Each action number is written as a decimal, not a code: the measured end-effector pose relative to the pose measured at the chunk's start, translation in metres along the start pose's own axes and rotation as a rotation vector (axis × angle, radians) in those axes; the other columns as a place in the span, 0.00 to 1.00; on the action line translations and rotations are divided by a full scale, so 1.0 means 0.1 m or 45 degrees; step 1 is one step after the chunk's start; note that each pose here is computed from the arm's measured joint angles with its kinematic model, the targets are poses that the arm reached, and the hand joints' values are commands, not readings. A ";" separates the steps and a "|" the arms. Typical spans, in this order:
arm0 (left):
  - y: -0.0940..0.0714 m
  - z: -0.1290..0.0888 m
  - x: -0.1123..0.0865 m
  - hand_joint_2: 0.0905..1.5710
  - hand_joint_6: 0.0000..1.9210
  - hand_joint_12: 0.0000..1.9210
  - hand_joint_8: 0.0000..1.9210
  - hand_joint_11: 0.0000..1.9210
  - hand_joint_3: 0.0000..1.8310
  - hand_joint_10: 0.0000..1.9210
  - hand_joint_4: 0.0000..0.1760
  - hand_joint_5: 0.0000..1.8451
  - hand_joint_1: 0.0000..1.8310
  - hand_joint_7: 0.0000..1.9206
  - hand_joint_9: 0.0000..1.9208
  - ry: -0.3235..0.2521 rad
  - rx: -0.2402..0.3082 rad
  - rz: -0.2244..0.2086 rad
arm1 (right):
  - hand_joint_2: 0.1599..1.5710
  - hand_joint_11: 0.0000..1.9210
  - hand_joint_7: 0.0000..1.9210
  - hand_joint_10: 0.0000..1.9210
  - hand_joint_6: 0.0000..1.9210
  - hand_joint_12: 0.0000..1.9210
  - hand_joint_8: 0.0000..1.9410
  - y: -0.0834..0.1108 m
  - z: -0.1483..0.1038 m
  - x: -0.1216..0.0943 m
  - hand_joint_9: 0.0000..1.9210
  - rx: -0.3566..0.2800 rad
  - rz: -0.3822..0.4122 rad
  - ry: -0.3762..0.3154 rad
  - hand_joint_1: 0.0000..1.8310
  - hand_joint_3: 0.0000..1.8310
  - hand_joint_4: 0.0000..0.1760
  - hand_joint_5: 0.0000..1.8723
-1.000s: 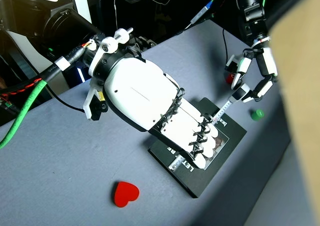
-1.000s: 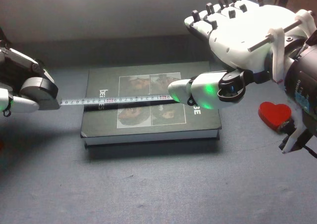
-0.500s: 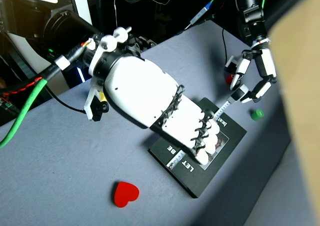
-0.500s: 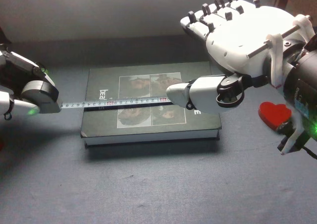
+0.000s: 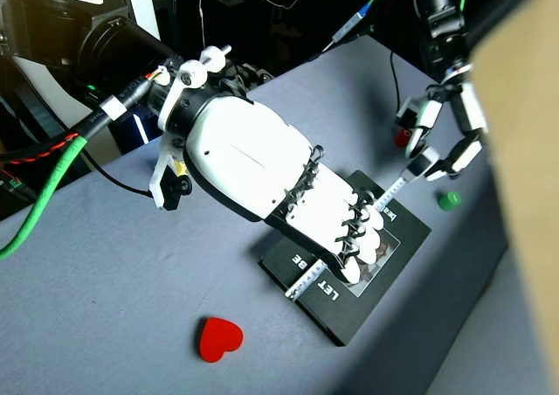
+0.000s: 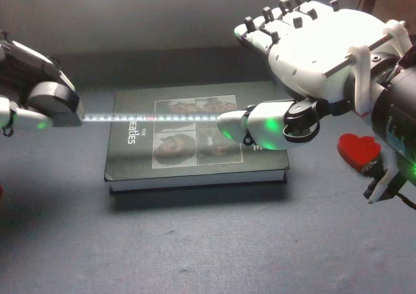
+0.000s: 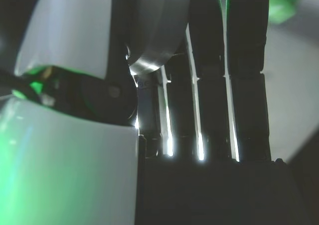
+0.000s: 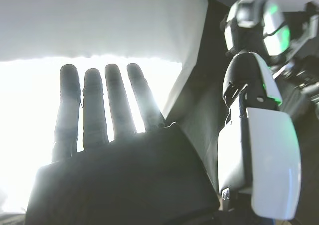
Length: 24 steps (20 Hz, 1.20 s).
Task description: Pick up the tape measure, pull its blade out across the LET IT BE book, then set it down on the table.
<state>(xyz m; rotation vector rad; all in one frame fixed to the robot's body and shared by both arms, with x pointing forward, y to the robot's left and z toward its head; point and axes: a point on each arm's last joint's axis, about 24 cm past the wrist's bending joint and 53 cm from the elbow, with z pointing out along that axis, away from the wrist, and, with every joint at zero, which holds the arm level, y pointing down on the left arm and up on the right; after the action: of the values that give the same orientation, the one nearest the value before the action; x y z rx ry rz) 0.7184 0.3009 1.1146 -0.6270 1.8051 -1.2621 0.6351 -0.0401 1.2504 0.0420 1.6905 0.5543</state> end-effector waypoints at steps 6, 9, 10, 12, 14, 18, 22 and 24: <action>-0.16 -0.25 0.27 0.67 0.31 0.46 0.46 0.55 0.00 0.60 0.00 0.57 0.76 0.53 0.54 0.045 -0.064 0.004 | 0.63 0.00 0.02 0.00 0.00 0.21 0.00 0.01 0.00 0.01 0.01 -0.006 0.004 0.005 0.01 0.00 0.00 0.01; -0.28 -0.48 0.31 0.67 0.31 0.46 0.47 0.55 0.00 0.60 0.00 0.58 0.76 0.52 0.54 0.005 -0.086 -0.036 | 0.63 0.00 0.02 0.00 0.00 0.21 0.00 -0.01 -0.01 0.01 0.01 0.001 0.002 0.004 0.01 0.00 0.00 0.01; -0.24 -0.57 0.36 0.66 0.31 0.46 0.47 0.55 0.00 0.60 0.00 0.58 0.76 0.52 0.54 -0.014 -0.113 -0.041 | 0.63 0.00 0.02 0.00 0.00 0.21 0.00 -0.01 -0.02 0.01 0.01 0.001 0.002 0.005 0.01 0.00 0.00 0.01; -0.08 -0.72 0.54 0.66 0.30 0.47 0.45 0.54 0.00 0.61 0.00 0.58 0.76 0.54 0.53 -0.012 -0.175 -0.082 | 0.64 0.00 0.02 0.00 0.00 0.19 0.00 -0.01 -0.02 0.02 0.01 0.000 0.000 0.005 0.01 0.00 0.00 0.01; 0.06 -0.83 0.81 0.66 0.30 0.47 0.45 0.55 0.00 0.61 0.00 0.58 0.76 0.53 0.54 0.036 -0.221 -0.103 | 0.64 0.00 0.02 0.00 0.00 0.18 0.00 0.02 -0.03 0.03 0.01 -0.011 0.001 0.011 0.01 0.00 0.00 0.01; 0.08 -0.89 0.88 0.66 0.30 0.47 0.45 0.55 0.00 0.60 0.00 0.58 0.76 0.53 0.54 0.030 -0.203 -0.121 | 0.64 0.00 0.03 0.00 0.00 0.22 0.00 0.04 -0.03 0.04 0.02 -0.019 0.001 0.015 0.01 0.00 0.00 0.01; 0.35 -0.87 1.14 0.66 0.30 0.47 0.46 0.54 0.00 0.61 0.00 0.59 0.76 0.52 0.53 0.059 -0.243 -0.179 | 0.64 0.00 0.03 0.00 0.00 0.20 0.00 0.04 -0.04 0.10 0.02 -0.028 -0.009 0.034 0.01 0.00 0.00 0.01; 0.46 -0.83 1.21 0.66 0.30 0.47 0.46 0.55 0.00 0.61 0.00 0.59 0.76 0.52 0.53 0.079 -0.246 -0.183 | 0.64 0.00 0.03 0.00 0.00 0.20 0.00 0.05 -0.04 0.11 0.02 -0.033 -0.010 0.038 0.02 0.00 0.00 0.01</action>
<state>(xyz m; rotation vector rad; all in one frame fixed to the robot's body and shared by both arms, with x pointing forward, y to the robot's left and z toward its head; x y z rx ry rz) 0.5859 0.2671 1.0438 -0.8464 1.9784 -1.2206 0.6276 -0.0331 1.2428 0.0081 1.7118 0.5738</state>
